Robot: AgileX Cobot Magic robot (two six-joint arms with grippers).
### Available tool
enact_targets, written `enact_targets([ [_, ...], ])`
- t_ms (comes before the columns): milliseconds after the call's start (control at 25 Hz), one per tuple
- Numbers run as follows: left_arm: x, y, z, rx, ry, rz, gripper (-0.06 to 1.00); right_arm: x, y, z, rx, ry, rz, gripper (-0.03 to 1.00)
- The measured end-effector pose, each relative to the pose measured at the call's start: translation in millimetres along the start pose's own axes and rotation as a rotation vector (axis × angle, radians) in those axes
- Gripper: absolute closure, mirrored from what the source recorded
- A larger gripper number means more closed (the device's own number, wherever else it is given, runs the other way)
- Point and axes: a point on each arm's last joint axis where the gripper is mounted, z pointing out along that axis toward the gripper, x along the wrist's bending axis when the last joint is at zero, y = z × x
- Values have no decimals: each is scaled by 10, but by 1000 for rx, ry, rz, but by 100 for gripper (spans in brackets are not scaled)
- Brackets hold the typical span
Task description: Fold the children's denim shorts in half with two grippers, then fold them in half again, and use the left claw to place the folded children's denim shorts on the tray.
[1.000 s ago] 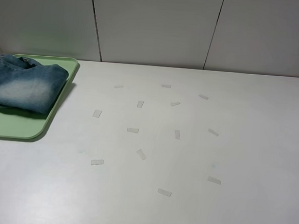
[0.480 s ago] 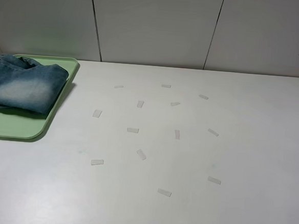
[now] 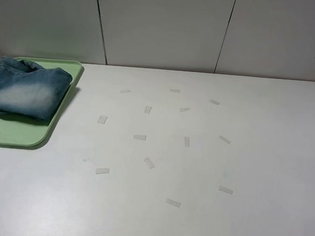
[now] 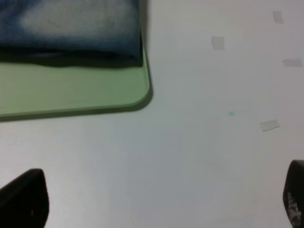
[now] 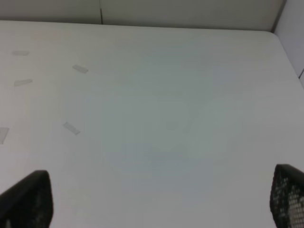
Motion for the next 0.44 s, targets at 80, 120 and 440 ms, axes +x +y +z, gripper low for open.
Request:
enact_targets([
  [80,0,0,0,0,0,0,-5,0,0,0,0,0,0,27],
  [120,0,0,0,0,0,0,-5,0,0,0,0,0,0,27],
  [440,0,-1,-1,-2,27,-16,-5,0,0,0,0,0,0,27],
])
